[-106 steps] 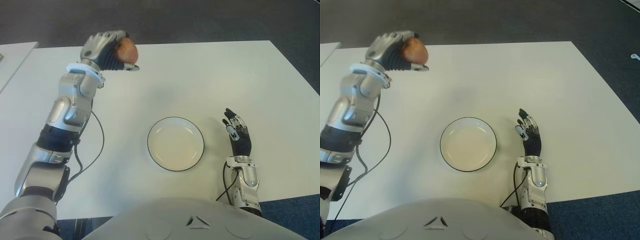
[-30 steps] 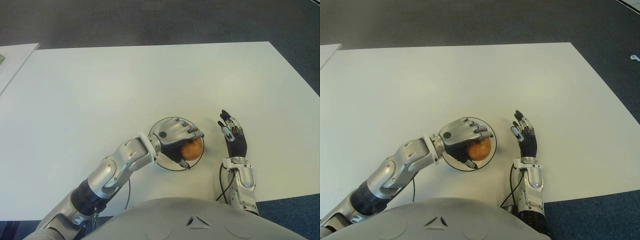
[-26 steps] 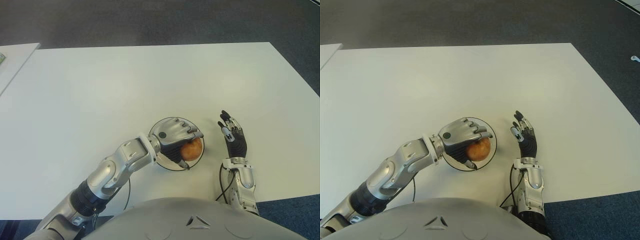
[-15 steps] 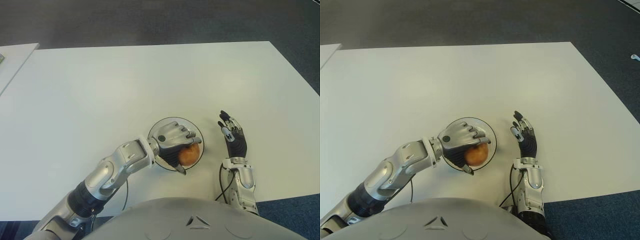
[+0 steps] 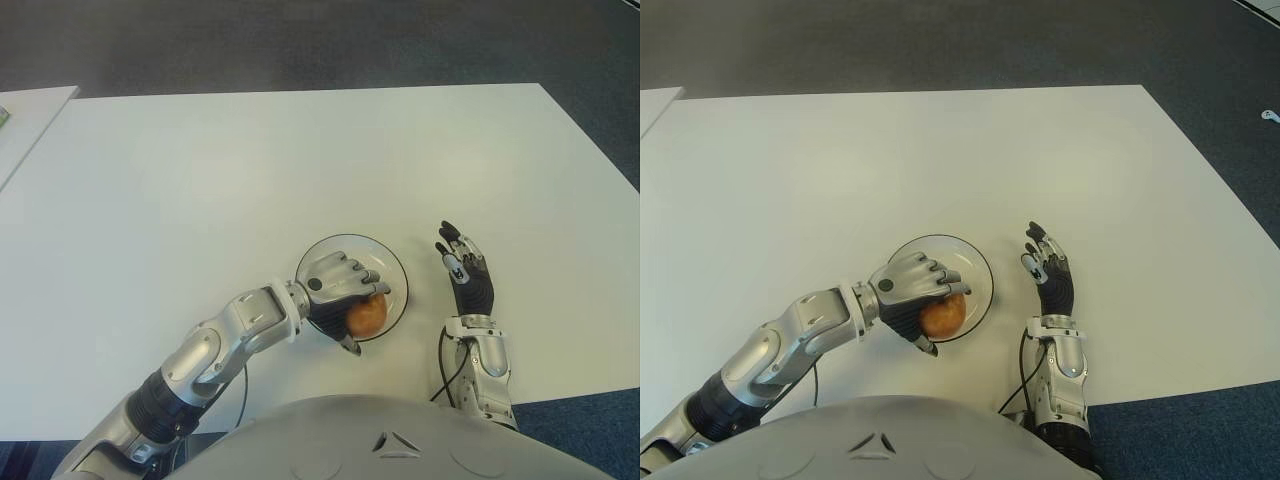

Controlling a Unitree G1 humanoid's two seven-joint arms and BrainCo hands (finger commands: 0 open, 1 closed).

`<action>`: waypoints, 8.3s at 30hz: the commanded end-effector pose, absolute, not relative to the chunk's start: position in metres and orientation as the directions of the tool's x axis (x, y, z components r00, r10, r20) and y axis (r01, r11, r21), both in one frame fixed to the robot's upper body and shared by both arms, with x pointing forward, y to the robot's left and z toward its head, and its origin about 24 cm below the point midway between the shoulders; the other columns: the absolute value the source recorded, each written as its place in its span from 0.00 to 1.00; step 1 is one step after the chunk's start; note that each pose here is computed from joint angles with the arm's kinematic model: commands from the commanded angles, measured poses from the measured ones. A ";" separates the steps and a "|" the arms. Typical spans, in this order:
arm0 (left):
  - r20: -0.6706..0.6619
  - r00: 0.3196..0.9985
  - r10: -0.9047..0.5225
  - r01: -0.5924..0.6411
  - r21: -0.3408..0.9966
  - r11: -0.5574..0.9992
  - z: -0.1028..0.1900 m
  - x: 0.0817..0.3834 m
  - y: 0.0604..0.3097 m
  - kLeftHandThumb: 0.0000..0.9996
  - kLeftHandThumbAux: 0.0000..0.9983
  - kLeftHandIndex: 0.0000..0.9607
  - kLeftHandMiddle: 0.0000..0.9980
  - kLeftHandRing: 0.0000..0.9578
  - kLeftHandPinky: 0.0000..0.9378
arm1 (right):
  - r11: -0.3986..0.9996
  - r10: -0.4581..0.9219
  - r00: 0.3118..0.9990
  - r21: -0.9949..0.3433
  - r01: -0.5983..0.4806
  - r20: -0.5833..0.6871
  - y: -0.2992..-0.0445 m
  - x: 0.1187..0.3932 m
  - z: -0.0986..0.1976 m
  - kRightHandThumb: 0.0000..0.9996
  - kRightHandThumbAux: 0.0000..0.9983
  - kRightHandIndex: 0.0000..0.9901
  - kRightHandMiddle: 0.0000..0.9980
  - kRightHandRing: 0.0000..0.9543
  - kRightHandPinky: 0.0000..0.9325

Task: Put the apples into the plate.

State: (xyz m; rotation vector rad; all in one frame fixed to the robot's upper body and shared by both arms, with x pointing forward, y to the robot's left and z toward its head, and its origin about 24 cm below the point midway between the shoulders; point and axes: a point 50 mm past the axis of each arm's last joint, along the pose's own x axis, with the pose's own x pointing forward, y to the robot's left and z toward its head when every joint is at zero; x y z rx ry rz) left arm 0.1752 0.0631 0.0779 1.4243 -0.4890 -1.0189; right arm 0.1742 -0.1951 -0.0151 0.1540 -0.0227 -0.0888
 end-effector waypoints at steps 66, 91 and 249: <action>-0.300 0.651 -0.697 0.314 0.943 -0.112 0.056 0.191 0.073 0.02 0.33 0.00 0.00 0.00 0.00 | 0.983 -0.079 0.994 0.158 0.089 -0.072 -0.199 0.163 -0.030 0.27 0.55 0.31 0.17 0.09 0.07; -0.116 0.936 -0.333 0.328 0.632 0.702 0.068 0.210 0.102 0.06 0.31 0.05 0.03 0.02 0.06 | 0.980 -0.096 0.993 0.165 0.107 -0.074 -0.195 0.166 -0.033 0.27 0.55 0.31 0.17 0.09 0.06; -0.012 0.989 0.147 -0.148 -0.070 0.987 -0.007 0.103 0.114 0.09 0.51 0.07 0.05 0.01 0.01 | 0.974 0.091 0.995 0.213 -0.082 -0.036 -0.173 0.161 -0.016 0.22 0.53 0.19 0.10 0.01 0.00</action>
